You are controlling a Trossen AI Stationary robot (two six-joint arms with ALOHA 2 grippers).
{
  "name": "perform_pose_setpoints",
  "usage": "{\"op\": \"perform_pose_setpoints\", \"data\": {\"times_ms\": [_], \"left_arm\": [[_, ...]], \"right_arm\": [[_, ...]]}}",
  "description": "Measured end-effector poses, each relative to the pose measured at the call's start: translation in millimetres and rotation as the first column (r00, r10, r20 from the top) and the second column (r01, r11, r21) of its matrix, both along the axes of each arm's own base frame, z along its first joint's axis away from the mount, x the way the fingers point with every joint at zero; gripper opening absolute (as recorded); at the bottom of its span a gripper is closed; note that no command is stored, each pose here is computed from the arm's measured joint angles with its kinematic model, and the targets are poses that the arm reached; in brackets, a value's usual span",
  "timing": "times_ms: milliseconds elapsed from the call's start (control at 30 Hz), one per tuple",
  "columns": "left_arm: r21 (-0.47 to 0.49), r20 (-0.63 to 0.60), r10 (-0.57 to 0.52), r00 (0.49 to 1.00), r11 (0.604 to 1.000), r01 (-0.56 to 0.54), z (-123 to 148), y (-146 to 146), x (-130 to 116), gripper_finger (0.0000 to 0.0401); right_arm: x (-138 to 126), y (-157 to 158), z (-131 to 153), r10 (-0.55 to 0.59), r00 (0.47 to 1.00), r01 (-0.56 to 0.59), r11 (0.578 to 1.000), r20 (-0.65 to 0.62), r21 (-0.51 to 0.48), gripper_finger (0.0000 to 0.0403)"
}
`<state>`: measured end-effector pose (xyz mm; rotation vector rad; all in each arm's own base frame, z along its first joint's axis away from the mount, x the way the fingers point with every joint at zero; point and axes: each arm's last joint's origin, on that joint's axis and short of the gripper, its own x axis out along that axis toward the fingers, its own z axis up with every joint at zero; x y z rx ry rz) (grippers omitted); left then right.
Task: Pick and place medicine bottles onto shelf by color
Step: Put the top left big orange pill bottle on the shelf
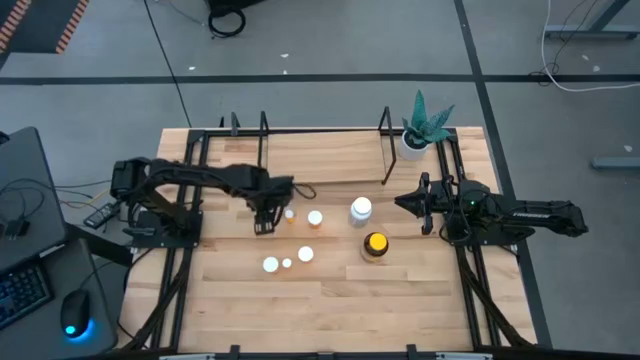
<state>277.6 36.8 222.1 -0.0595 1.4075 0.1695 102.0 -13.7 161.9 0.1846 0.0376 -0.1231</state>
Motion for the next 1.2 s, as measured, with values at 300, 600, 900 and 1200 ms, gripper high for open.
{"op": "perform_pose_setpoints", "data": {"times_ms": [300, 600, 900, 1200], "left_arm": [[0.077, 0.183, -0.021, 0.983, 0.997, 0.007, 46.3, 42.5, 15.9, 0.0211], [0.186, 0.295, -0.025, 0.955, 0.982, -0.032, 83.8, 101.3, 29.1, 0.02], [0.224, 0.218, -0.018, 0.976, 0.974, -0.032, 79.4, 172.2, 51.3, 0.0198], [0.107, 0.149, 0.072, 0.986, 0.99, -0.088, 35.9, 234.3, 50.8, 0.0204]], "right_arm": [[0.0, 0.0, 0.1, 0.0, 1.0, 0.0, 1.0, 0.0, 0.0, 0.0057], [0.0, 0.0, 0.0, 0.0, 1.0, 0.0, 1.0, 0.0, 0.0, 0.0057], [0.0, 0.0, 0.8, 0.0, 1.0, 0.0, 1.0, 0.007, -0.001, 0.0057], [0.0, 0.0, 1.2, 0.0, 1.0, 0.0, 1.0, 0.013, -0.002, 0.0057]]}}
